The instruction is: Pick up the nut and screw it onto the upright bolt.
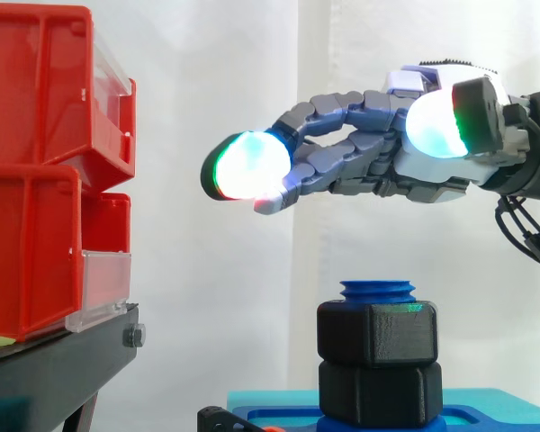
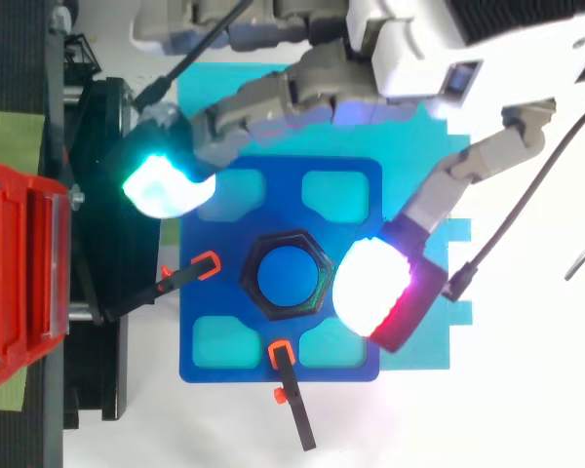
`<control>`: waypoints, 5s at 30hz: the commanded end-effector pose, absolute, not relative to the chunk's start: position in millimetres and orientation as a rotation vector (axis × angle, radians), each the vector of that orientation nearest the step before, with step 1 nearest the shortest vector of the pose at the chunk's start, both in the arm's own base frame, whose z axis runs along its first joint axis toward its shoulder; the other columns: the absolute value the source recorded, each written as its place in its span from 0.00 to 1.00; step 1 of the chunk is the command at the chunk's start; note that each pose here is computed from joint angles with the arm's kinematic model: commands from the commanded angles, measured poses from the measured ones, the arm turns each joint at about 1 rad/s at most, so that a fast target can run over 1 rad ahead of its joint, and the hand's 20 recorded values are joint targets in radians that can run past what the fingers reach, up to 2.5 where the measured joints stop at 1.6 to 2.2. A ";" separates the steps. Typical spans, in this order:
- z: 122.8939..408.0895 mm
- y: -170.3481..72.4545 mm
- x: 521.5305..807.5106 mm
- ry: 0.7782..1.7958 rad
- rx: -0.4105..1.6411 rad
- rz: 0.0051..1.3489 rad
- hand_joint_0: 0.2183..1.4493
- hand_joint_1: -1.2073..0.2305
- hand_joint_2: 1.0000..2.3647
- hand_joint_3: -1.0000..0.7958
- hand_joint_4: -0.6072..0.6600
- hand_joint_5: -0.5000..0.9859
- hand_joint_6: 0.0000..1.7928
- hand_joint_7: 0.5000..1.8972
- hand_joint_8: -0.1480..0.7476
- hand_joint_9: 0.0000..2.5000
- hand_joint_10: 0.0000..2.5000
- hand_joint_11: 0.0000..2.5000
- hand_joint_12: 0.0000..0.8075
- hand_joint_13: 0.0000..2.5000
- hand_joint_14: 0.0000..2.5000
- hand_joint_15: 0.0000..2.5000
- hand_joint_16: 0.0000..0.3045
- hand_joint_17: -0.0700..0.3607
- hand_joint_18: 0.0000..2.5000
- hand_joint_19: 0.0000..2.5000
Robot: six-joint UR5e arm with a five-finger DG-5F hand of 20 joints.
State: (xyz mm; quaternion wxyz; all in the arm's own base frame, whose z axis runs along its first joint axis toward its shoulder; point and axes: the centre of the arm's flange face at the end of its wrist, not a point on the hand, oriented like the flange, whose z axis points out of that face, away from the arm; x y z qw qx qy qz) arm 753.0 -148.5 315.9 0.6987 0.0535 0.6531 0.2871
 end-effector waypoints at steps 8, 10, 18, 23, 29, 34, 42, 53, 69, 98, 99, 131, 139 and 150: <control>271.8 -127.5 747.1 1.439 0.152 0.649 0.14 0.58 0.00 0.28 0.54 0.19 0.28 0.02 0.31 0.03 0.00 0.00 0.39 0.00 0.00 0.00 0.16 0.41 0.00 0.00; 273.2 -127.5 748.1 1.427 0.153 0.654 0.14 0.58 0.00 0.28 0.54 0.19 0.28 0.02 0.32 0.03 0.00 0.00 0.40 0.00 0.00 0.00 0.16 0.41 0.00 0.00; 268.2 -128.5 744.3 1.465 0.170 0.654 0.15 0.67 0.00 0.28 0.58 0.23 0.28 0.09 0.33 0.06 0.00 0.00 0.40 0.00 0.00 0.00 0.16 0.41 0.00 0.00; 263.9 -128.6 740.7 1.504 0.188 0.655 0.16 0.77 0.00 0.28 0.59 0.27 0.28 0.14 0.34 0.11 0.00 0.00 0.39 0.00 0.00 0.00 0.15 0.40 0.00 0.00; 257.2 -129.3 733.0 1.576 0.218 0.658 0.16 0.77 0.00 0.28 0.60 0.28 0.28 0.17 0.35 0.12 0.00 0.00 0.39 0.00 0.00 0.00 0.15 0.40 0.00 0.00; 254.7 -131.3 731.3 1.590 0.225 0.657 0.16 0.77 0.00 0.28 0.62 0.28 0.28 0.19 0.35 0.12 0.00 0.00 0.39 0.00 0.00 0.00 0.14 0.39 0.00 0.00; 254.4 -131.2 731.0 1.594 0.225 0.658 0.17 0.77 0.00 0.28 0.64 0.30 0.28 0.30 0.36 0.15 0.00 0.00 0.39 0.00 0.00 0.00 0.14 0.39 0.00 0.00; 254.4 -133.3 730.5 1.593 0.226 0.657 0.19 0.73 0.00 0.28 0.62 0.36 0.28 0.48 0.36 0.29 0.00 0.00 0.35 0.09 0.00 0.00 0.12 0.35 0.00 0.00; 256.7 -142.1 729.5 1.584 0.232 0.648 0.21 0.69 0.00 0.28 0.56 0.40 0.28 0.54 0.29 0.47 0.00 0.00 0.27 0.23 0.00 0.00 0.08 0.29 0.08 0.00; 257.8 -151.0 727.5 1.580 0.241 0.639 0.19 0.65 0.00 0.28 0.65 0.31 0.28 0.32 0.42 0.49 0.00 0.00 0.37 0.25 0.00 0.00 0.11 0.34 0.12 0.01; 258.0 -152.0 727.4 1.578 0.240 0.639 0.19 0.65 0.00 0.28 0.65 0.30 0.28 0.30 0.43 0.48 0.00 0.00 0.37 0.25 0.00 0.00 0.11 0.35 0.11 0.01; 272.1 -123.0 737.4 1.609 0.254 0.637 0.14 0.57 0.00 0.28 0.59 0.20 0.28 0.14 0.43 0.12 0.00 0.00 0.48 0.00 0.00 0.00 0.18 0.45 0.00 0.00; 271.9 -113.3 739.5 1.610 0.255 0.636 0.14 0.56 0.00 0.28 0.58 0.19 0.28 0.11 0.42 0.08 0.00 0.00 0.48 0.00 0.00 0.00 0.19 0.47 0.00 0.00; 270.3 -106.1 739.6 1.621 0.258 0.639 0.14 0.58 0.00 0.28 0.64 0.23 0.28 0.24 0.45 0.13 0.00 0.00 0.48 0.00 0.00 0.00 0.19 0.46 0.00 0.00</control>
